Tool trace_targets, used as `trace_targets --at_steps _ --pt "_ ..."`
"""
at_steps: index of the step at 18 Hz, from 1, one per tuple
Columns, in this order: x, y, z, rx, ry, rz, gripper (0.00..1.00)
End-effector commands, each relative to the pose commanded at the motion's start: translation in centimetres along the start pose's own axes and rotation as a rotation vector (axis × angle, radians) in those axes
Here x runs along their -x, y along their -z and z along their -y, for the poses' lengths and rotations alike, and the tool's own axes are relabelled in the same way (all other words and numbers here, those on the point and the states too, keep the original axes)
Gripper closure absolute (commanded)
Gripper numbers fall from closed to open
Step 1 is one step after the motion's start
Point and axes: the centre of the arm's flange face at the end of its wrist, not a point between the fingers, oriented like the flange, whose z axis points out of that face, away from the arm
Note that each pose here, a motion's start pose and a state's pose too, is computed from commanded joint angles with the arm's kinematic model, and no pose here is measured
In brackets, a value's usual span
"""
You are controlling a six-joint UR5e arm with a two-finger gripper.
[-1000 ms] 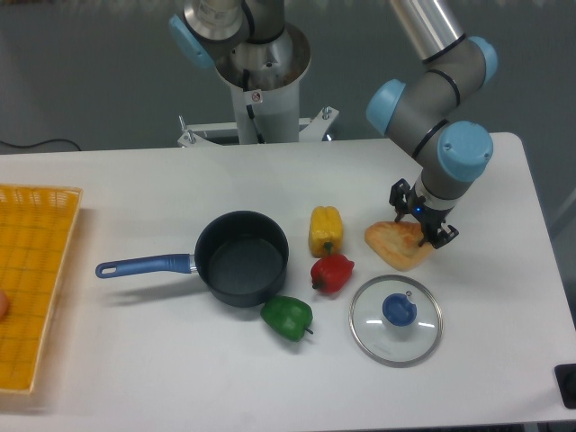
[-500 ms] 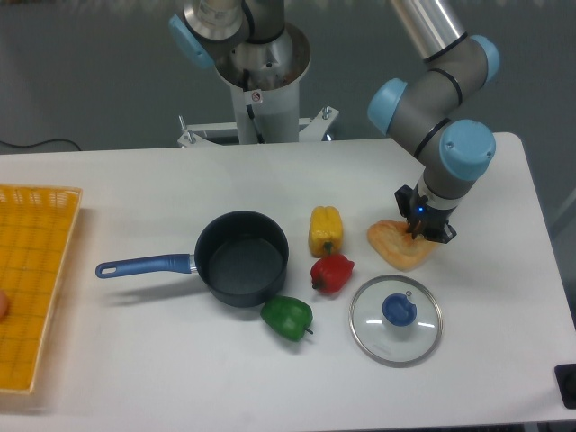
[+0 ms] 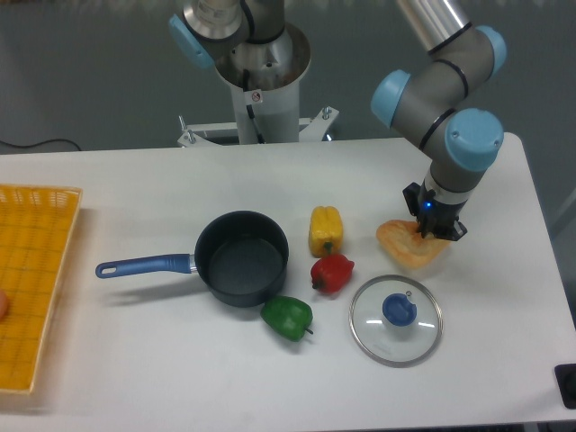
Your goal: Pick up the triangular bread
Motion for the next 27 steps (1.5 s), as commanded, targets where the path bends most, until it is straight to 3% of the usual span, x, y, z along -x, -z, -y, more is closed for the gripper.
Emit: trace_targets --at_steps 7,27 --pt "-0.2 4.7 3.3 0.003 -0.051 0.009 1.0" --pt "-0.2 5.3 4.3 0.005 -0.058 0.011 1.0"
